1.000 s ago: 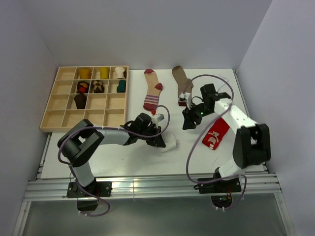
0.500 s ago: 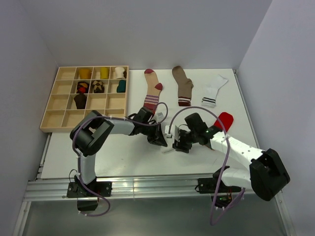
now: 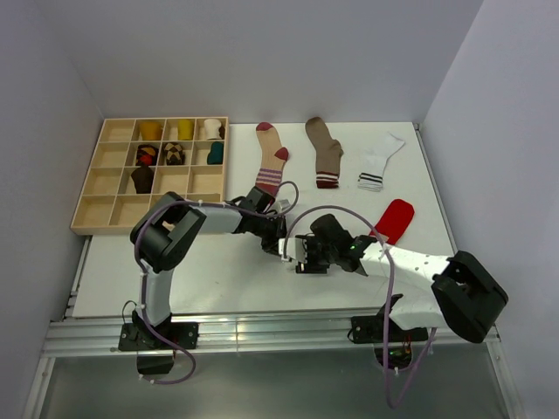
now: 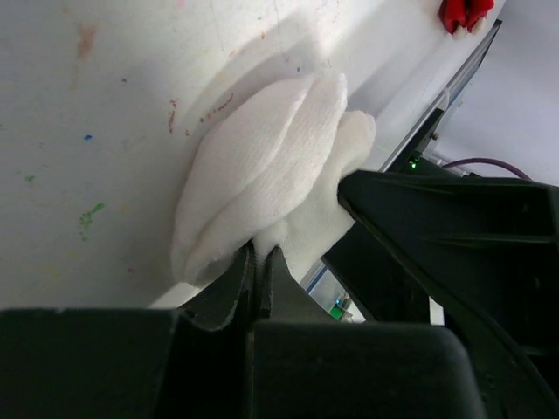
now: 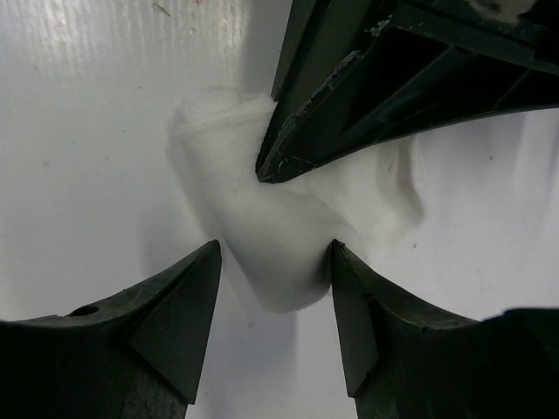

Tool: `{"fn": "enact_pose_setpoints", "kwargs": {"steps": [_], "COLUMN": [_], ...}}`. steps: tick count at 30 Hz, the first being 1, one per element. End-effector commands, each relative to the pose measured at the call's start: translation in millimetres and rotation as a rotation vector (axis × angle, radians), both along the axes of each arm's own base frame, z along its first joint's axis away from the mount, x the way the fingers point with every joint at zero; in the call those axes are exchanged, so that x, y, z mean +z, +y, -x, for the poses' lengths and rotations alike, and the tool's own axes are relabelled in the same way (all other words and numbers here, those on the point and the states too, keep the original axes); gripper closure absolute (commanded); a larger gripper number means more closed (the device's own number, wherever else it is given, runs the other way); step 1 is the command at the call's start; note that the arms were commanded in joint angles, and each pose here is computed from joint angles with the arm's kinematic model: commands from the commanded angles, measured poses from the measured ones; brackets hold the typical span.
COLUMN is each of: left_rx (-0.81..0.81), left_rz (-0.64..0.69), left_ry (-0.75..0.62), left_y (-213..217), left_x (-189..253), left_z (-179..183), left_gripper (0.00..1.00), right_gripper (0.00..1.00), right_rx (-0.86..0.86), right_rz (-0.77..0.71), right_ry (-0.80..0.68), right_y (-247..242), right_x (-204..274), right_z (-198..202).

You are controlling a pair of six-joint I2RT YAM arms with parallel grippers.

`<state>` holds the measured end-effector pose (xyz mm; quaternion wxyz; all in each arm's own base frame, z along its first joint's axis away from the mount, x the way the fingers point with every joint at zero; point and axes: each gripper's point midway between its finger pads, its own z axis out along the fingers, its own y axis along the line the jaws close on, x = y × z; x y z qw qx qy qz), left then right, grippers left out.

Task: Roll the socks
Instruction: Roll the sock at the center of the board.

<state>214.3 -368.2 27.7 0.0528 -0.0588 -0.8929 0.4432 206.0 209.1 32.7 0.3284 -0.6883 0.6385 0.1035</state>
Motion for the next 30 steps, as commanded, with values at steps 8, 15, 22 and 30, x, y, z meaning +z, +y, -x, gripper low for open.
{"fn": "enact_pose_setpoints", "kwargs": {"steps": [8,15,22,30], "left_rx": [0.013,0.129,0.282,0.478], "left_rz": [-0.011,0.029,0.039,0.022], "left_ry": [-0.024,-0.148,-0.334,-0.535], "left_y": [7,10,30,71], "left_x": [-3,21,40,72], "left_z": [-11,-32,-46,-58], "left_gripper": [0.94,0.87,0.66,0.65], "right_gripper": [0.75,0.85,0.87,0.87], "right_rx": [-0.019,0.003,0.030,0.032], "right_rz": [0.079,0.108,0.169,0.174], "right_ry": [-0.003,0.158,0.393,0.572], "right_y": [7,6,-2,-4], "right_x": [-16,-19,-23,-10], "right_z": [-16,0,16,16]}}
